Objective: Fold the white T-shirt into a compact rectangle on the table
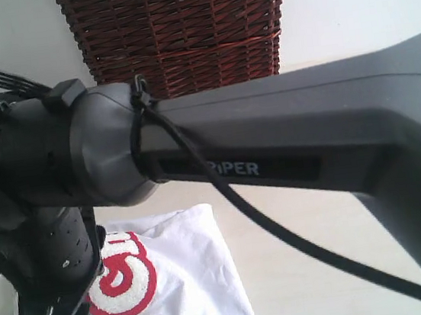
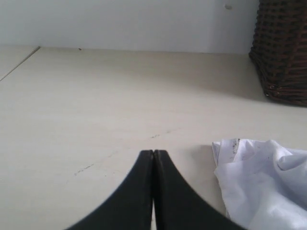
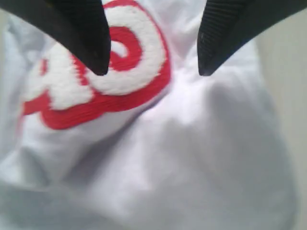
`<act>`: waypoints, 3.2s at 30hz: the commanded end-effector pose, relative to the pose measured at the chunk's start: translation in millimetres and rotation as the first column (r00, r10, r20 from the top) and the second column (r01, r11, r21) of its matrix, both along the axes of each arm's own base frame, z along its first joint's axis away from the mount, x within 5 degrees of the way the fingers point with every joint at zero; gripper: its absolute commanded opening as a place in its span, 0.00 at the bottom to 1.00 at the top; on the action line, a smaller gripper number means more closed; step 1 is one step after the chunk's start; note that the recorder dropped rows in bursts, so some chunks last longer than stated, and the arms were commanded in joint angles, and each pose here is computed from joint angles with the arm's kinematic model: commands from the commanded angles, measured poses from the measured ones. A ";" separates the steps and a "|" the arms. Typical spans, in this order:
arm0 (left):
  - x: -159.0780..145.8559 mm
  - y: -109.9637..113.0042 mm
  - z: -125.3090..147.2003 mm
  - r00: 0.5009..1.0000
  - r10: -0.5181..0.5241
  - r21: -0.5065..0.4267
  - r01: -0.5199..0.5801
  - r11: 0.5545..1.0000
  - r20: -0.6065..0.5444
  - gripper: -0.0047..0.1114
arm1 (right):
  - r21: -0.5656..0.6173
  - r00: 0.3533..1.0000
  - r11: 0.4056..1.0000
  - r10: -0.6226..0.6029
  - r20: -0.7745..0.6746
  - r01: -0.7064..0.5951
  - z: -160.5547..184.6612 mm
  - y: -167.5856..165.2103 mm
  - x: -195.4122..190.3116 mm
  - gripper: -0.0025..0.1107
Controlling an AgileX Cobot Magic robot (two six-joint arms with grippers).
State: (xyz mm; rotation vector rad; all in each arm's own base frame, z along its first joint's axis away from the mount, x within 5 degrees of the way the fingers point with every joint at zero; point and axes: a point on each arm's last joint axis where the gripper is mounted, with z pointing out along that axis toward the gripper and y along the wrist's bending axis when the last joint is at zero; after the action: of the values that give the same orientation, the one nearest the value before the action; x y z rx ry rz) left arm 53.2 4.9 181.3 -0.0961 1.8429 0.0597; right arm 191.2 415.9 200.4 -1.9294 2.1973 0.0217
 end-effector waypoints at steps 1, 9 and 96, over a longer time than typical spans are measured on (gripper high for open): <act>-0.1 0.0 0.2 1.000 0.000 0.001 0.000 1.000 0.010 0.04 | 0.048 0.999 0.998 -0.041 -0.029 0.043 -11.5 7.3 1.6 0.28; -0.1 0.0 0.2 1.000 0.000 0.001 0.000 1.000 0.010 0.04 | -0.077 0.957 0.994 0.055 -0.284 -0.079 -51.8 6.3 -18.3 0.02; -0.1 0.0 0.2 1.000 0.000 0.001 0.000 1.000 0.010 0.04 | 0.079 0.912 0.909 -0.404 -0.071 0.409 -27.6 -69.7 129.1 0.02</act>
State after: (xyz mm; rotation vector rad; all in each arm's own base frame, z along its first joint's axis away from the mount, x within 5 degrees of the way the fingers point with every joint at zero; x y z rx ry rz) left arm 53.2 4.9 181.3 -0.0961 1.8429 0.0597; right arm 322.9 351.5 140.0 -1.4381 2.5585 0.0775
